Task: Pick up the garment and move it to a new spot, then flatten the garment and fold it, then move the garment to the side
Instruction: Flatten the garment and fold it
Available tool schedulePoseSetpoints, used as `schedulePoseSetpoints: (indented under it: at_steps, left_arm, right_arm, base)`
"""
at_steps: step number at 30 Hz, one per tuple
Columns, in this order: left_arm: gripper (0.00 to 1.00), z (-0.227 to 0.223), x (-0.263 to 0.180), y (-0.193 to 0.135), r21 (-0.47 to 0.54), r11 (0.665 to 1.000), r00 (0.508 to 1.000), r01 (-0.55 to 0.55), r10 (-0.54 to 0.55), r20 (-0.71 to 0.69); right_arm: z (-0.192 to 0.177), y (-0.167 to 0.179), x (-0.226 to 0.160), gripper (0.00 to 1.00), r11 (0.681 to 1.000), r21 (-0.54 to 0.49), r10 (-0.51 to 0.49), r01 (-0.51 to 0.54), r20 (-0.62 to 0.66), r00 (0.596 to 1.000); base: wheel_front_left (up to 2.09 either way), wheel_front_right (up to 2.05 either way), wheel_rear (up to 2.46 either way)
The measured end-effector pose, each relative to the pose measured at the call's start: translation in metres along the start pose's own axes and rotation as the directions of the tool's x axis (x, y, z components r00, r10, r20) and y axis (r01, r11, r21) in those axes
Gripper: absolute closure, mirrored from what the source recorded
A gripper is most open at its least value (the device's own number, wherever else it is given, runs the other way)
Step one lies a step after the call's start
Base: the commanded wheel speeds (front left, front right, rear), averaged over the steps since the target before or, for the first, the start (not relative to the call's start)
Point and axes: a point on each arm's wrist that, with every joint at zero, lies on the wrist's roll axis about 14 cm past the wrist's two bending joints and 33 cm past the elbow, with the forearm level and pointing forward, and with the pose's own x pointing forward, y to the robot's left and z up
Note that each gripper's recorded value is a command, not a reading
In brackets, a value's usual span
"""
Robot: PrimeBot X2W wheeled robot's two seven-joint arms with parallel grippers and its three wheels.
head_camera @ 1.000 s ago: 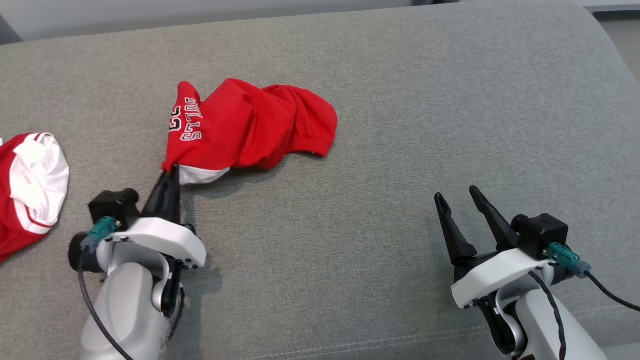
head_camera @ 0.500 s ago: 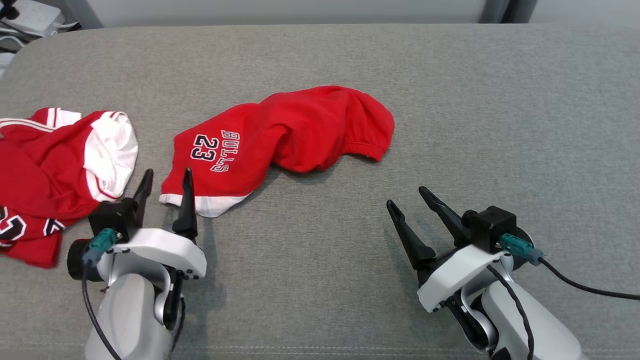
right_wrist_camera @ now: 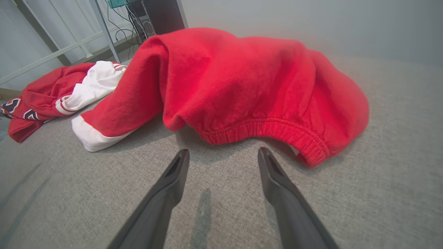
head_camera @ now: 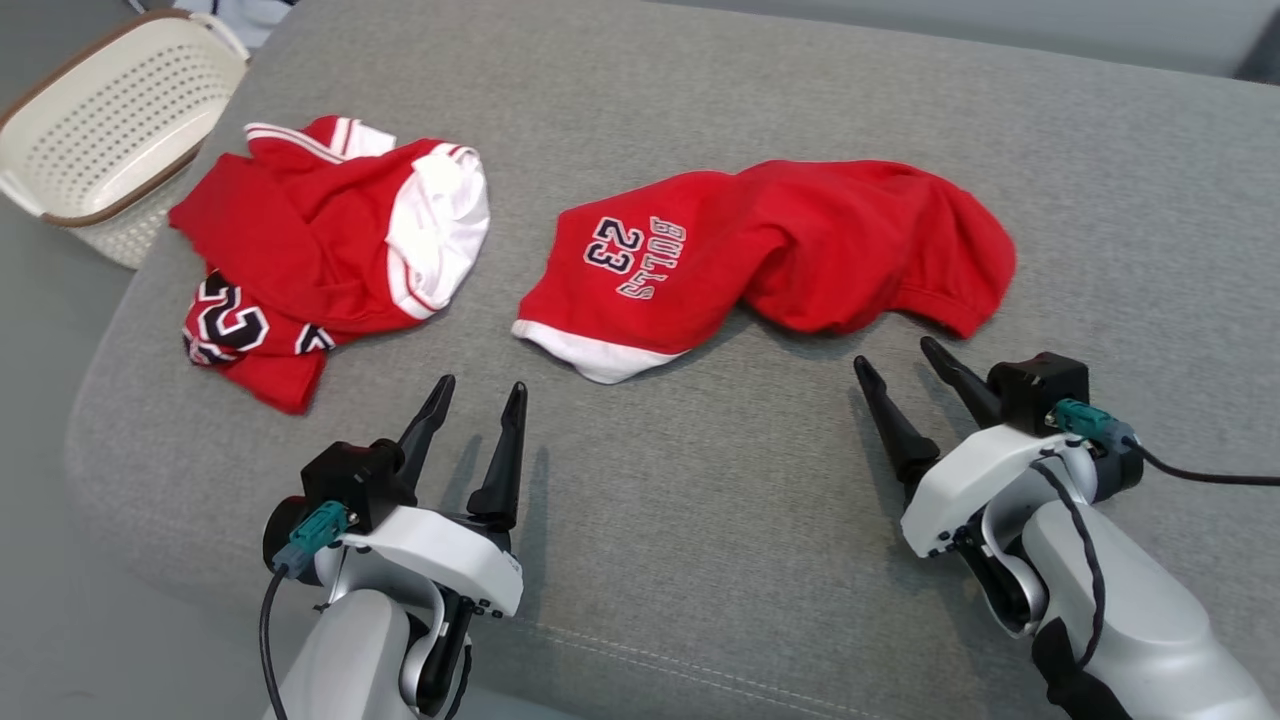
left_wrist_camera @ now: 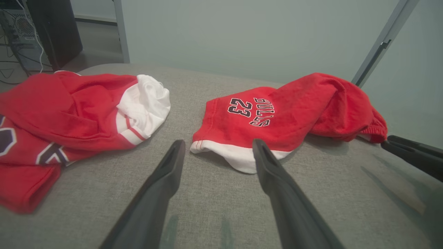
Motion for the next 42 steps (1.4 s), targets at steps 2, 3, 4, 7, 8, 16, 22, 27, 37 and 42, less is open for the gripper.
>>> schedulePoseSetpoints:
  at_steps: [2, 3, 4, 7, 8, 16, 22, 27, 37, 42]
  left_arm:
    - [0.0, 0.002, -0.005, 0.007, -0.01, 1.0, 1.0, -0.025, 0.026, 0.007]
    - [0.0, 0.003, -0.007, 0.011, -0.01, 0.999, 0.999, -0.037, 0.037, 0.01]
    - [0.0, 0.004, -0.009, 0.015, -0.011, 0.999, 0.999, -0.05, 0.05, 0.012]
    - [0.0, 0.003, -0.016, 0.025, -0.018, 0.996, 0.996, -0.086, 0.087, 0.008]
    - [0.0, 0.003, -0.018, 0.028, -0.02, 0.995, 0.995, -0.098, 0.098, 0.007]
    - [0.0, 0.001, -0.035, 0.05, -0.093, 0.979, 0.983, -0.184, 0.185, 0.004]
    - [0.0, 0.007, -0.036, 0.052, -0.1, 0.977, 0.981, -0.189, 0.192, 0.023]
    - [0.0, 0.001, -0.037, 0.042, -0.1, 0.981, 0.986, -0.164, 0.166, 0.011]
    - [0.0, -0.009, -0.019, -0.008, -0.093, 0.996, 1.0, -0.009, 0.007, -0.014]
    - [0.0, -0.01, -0.007, -0.04, -0.094, 0.992, 0.996, 0.086, -0.088, -0.015]
  right_arm:
    - [-0.002, 0.002, 0.009, 0.0, 1.0, 0.002, 0.009, -0.009, -0.009, 1.0]
    - [-0.003, 0.004, 0.014, 0.0, 1.0, -0.003, 0.016, -0.016, -0.011, 1.0]
    - [-0.003, 0.005, 0.019, 0.0, 1.0, -0.009, 0.024, -0.024, -0.011, 1.0]
    - [-0.004, 0.007, 0.032, 0.0, 0.999, -0.012, 0.03, -0.03, -0.017, 0.999]
    - [-0.005, 0.004, 0.036, 0.0, 1.0, -0.012, 0.023, -0.024, -0.018, 1.0]
    - [-0.018, -0.002, 0.049, 1.0, 1.0, -0.03, 0.0, -0.001, -0.063, 0.998]
    - [-0.001, -0.008, 0.051, 1.0, 0.999, -0.033, -0.022, 0.021, -0.02, 1.0]
    - [0.031, -0.013, 0.039, 1.0, 0.998, -0.06, -0.031, 0.035, 0.067, 0.997]
    - [0.064, -0.063, -0.033, 1.0, 0.981, -0.161, -0.096, 0.11, 0.092, 0.991]
    - [0.088, -0.086, -0.073, 1.0, 0.968, -0.197, -0.138, 0.157, 0.106, 0.985]
  base:
    - [0.0, 0.0, 0.0]
    - [0.0, 0.0, 0.0]
    - [0.0, 0.0, 0.0]
    - [0.0, 0.0, 0.0]
    - [0.0, 0.0, 0.0]
    - [0.0, 0.0, 0.0]
    - [0.0, 0.0, 0.0]
    - [0.0, 0.0, 0.0]
    - [0.0, 0.0, 0.0]
    - [0.0, 0.0, 0.0]
